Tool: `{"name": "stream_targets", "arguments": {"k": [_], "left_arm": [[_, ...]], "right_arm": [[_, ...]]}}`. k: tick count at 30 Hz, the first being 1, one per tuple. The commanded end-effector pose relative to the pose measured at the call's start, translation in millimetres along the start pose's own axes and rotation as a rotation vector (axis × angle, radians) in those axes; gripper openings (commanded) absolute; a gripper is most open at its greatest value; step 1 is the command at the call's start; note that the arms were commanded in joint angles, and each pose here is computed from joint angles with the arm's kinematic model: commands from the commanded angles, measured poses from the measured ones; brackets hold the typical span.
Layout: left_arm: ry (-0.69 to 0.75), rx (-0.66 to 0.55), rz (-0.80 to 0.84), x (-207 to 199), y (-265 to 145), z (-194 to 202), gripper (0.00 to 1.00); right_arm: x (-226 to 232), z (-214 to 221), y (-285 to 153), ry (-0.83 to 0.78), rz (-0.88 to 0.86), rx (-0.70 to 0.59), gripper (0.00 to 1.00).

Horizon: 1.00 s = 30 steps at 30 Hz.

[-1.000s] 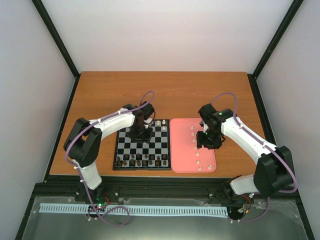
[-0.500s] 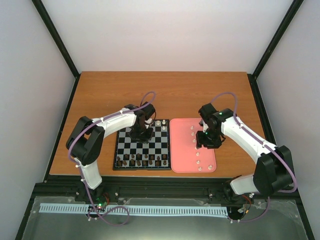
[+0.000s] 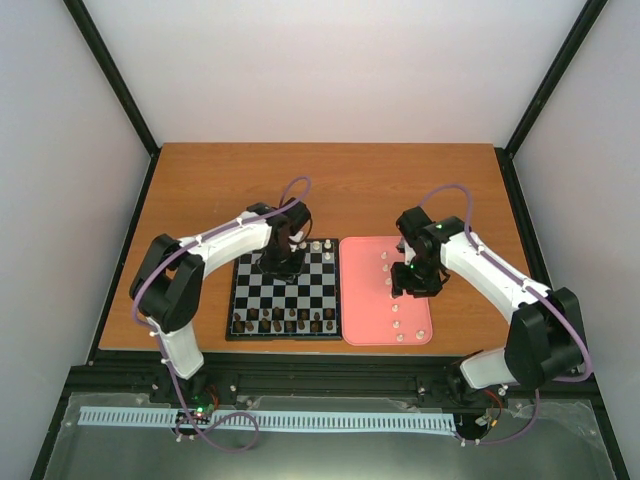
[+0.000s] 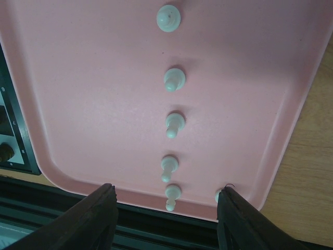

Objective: Set up the chess pieces on the board
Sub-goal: Pick up the chess piece from the chessboard, then place the chess piece on the chessboard.

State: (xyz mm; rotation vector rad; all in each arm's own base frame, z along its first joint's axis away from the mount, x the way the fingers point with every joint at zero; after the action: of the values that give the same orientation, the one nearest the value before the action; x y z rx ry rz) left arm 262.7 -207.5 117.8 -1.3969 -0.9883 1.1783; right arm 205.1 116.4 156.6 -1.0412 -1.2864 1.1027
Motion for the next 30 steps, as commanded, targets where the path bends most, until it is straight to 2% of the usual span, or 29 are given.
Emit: {"name": "stream_targets", "arguments": {"k": [1, 6, 13, 24, 30], "left_arm": [[0.037, -0.020, -0.073, 9, -27, 8, 0.01], [-0.041, -0.022, -0.087, 48, -44, 9, 0.01], [-0.129, -0.048, -0.105, 95, -53, -14, 0.01], [-0.129, -0.063, -0.122, 110, -41, -67, 0.01], [-0.143, -0.041, -0.129, 117, -29, -81, 0.01]], "right_arm": [[-1, -3, 1, -0.009, -0.009, -0.002, 0.53], [0, -4, 2, -0.021, -0.016, 0.004, 0.53], [2, -7, 3, -0.034, -0.027, 0.005, 0.53], [3, -13, 2, -0.038, -0.034, 0.011, 0.53], [1, -15, 1, -0.037, -0.031, 0.011, 0.53]]}}
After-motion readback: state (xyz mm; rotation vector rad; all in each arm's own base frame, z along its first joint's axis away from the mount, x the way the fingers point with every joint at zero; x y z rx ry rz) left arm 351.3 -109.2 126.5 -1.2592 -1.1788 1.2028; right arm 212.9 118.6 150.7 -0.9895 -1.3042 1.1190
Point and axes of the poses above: each gripper's point midway between its finger pads, its own y axis out along the fingers, its own x axis along the line the jaws close on, z = x × y, the point moved 6 cm from there along -y, back along the fingers, and after that the axes turned 2 degrees about y, right-handed, at the moved point
